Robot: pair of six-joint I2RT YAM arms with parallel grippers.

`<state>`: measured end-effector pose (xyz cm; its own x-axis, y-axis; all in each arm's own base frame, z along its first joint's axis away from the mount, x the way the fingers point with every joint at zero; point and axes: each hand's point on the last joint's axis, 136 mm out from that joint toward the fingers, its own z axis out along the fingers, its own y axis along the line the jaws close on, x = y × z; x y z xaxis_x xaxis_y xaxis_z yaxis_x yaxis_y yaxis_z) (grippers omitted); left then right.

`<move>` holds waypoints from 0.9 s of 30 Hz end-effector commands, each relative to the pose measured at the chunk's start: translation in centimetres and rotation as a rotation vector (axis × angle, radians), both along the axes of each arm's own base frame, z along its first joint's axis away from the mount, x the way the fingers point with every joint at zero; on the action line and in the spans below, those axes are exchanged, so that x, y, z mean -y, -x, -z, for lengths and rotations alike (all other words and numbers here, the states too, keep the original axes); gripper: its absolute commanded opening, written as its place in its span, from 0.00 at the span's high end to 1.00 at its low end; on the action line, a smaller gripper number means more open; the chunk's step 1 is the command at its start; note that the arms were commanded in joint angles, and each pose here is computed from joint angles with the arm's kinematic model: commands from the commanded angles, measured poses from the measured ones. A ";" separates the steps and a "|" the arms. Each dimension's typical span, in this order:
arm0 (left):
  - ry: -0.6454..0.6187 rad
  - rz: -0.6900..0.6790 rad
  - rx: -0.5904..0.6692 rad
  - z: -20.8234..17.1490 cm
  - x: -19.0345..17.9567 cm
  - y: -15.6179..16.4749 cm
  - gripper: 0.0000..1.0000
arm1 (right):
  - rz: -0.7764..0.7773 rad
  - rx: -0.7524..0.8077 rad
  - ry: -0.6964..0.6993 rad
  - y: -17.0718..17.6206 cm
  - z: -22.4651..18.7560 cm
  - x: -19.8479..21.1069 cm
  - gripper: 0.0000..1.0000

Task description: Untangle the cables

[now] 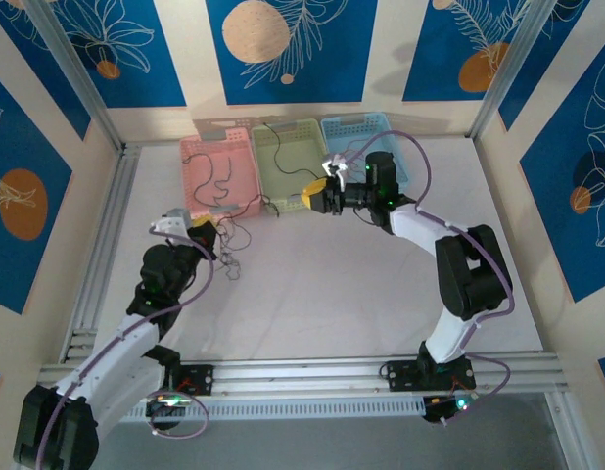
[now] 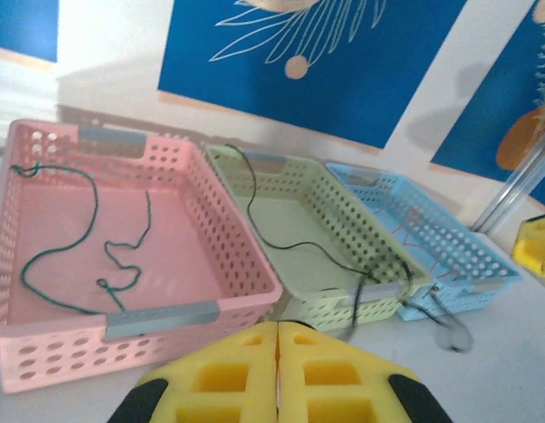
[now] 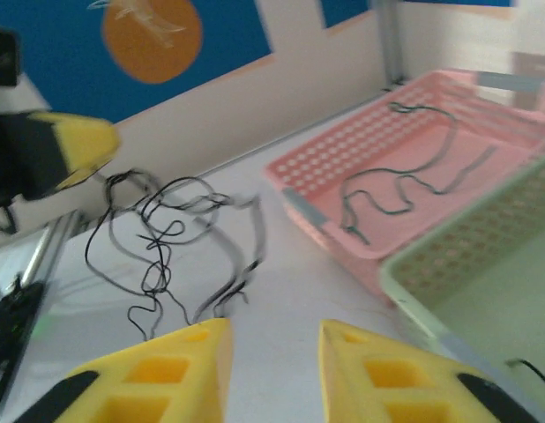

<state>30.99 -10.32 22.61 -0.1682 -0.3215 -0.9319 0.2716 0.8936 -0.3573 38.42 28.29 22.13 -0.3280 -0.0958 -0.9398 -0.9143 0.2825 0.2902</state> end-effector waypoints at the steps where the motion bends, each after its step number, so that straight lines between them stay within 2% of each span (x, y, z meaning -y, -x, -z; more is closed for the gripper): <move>1: -0.007 -0.026 -0.031 0.1 -0.5 -0.2 1.00 | 0.096 0.050 0.020 -1.1 0.2 0.5 0.63; 5: -0.007 -0.053 -0.091 0.7 -0.8 -0.5 1.00 | 0.094 0.192 0.040 -0.2 0.5 -0.1 0.60; 11: 0.023 -0.081 -0.234 1.8 -1.0 -0.7 1.00 | -0.079 0.478 0.113 4.2 3.0 -4.5 0.60; 15: 0.039 -0.003 -0.224 1.4 0.2 -0.1 1.00 | -0.102 0.468 0.137 4.5 3.6 -5.6 0.59; 27: 0.041 0.051 -0.192 0.6 1.0 0.3 1.00 | -0.048 0.543 0.201 3.8 4.6 -7.0 0.59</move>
<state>30.90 -10.85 20.54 -0.3800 -0.3448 -0.8583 0.1927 0.8780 -0.4381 33.42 35.02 16.76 0.1492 -0.2917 -0.9448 -0.9549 0.2056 -0.2143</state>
